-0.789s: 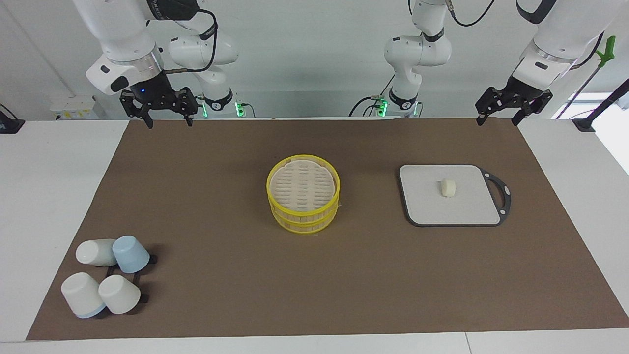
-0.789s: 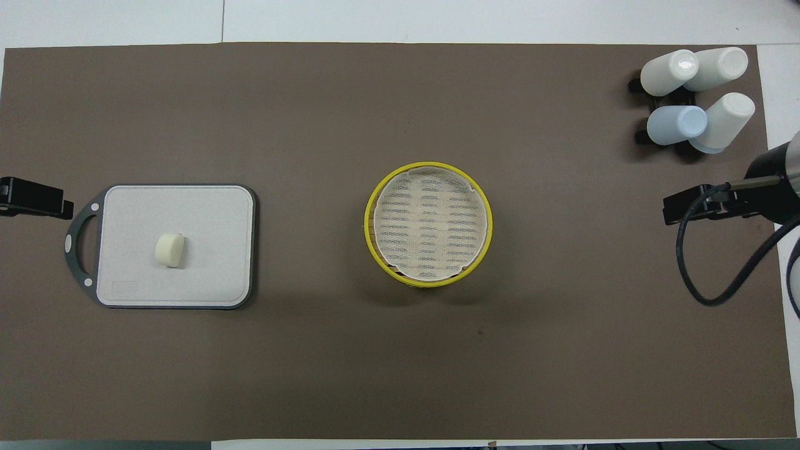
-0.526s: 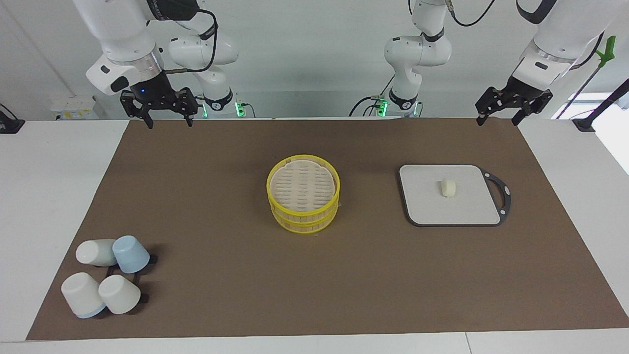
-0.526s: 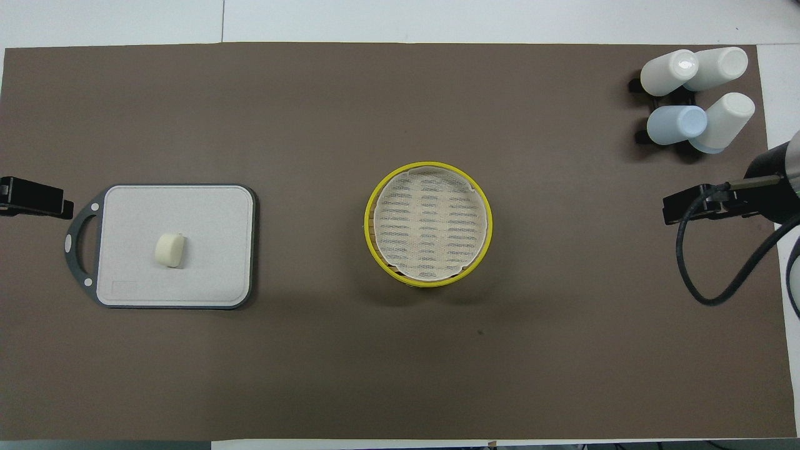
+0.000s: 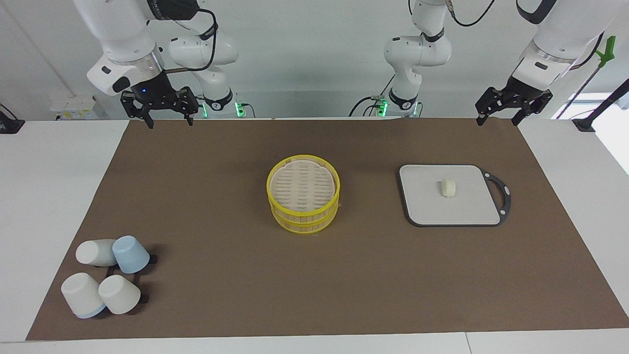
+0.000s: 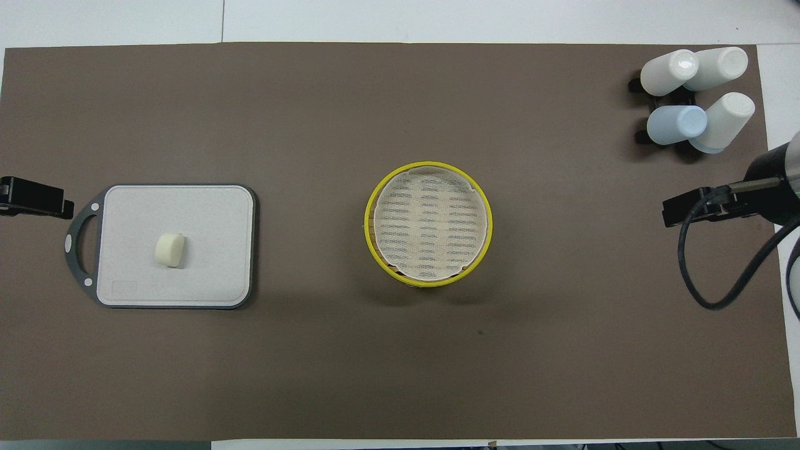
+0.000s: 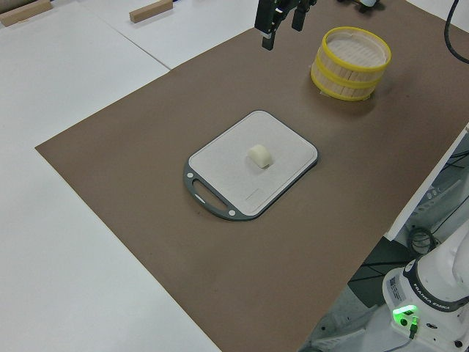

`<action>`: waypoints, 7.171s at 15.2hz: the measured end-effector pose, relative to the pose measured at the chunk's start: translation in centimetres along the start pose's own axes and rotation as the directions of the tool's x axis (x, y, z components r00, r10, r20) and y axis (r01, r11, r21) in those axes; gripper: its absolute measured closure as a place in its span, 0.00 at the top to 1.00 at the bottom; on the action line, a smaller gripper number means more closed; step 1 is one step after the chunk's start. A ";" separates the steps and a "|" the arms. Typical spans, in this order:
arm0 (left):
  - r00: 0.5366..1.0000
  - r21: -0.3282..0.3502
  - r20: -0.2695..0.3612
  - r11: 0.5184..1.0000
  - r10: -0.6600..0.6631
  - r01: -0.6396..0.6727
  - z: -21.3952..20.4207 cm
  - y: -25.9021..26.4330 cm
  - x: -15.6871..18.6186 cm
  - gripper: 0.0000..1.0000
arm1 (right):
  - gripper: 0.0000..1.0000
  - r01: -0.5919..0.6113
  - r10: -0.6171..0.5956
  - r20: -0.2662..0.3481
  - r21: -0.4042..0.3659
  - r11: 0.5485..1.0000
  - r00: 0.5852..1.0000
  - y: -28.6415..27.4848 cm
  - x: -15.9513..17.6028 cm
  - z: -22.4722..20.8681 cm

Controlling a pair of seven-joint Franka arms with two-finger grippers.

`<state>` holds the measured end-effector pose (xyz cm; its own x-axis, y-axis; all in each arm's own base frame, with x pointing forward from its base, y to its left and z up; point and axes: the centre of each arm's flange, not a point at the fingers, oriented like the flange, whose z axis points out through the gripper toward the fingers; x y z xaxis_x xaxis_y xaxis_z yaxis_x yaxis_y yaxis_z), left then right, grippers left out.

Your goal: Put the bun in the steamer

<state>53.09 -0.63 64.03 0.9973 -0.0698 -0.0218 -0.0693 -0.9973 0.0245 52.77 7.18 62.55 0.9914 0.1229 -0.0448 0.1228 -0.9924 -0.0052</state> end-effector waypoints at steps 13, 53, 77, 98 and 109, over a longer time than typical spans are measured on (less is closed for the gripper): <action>0.998 -0.002 -0.018 0.998 0.060 -0.060 22.9 -1.9 -2.5 1.00 | 1.00 -0.079 0.084 -0.078 0.071 0.994 0.993 -37.4 8.9 20.3; 0.982 -0.084 -0.080 0.983 -0.171 0.164 27.5 41.3 0.9 0.23 | 0.08 0.171 -0.164 0.187 -0.020 0.985 0.969 -1.4 12.8 14.9; 0.995 -0.037 0.036 0.995 -0.096 0.097 7.1 4.4 1.9 1.00 | 0.08 -0.038 0.049 -0.081 0.138 0.990 0.996 -35.2 8.4 18.9; 0.999 0.025 0.053 1.000 -0.001 0.000 3.8 -0.5 0.1 1.00 | 0.08 -0.021 0.040 -0.123 0.151 0.988 0.992 -35.5 5.5 23.6; 0.999 0.020 0.045 1.000 0.006 -0.007 3.1 -0.1 -0.4 1.00 | 0.65 -0.021 0.064 -0.206 0.205 0.979 0.977 -35.7 6.4 25.0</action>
<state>52.62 -0.62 60.96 0.9948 -0.0766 -0.0670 -0.0765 -0.9971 0.0043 53.61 43.43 37.50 0.9853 0.0569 0.1612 0.0904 -0.9738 -0.2087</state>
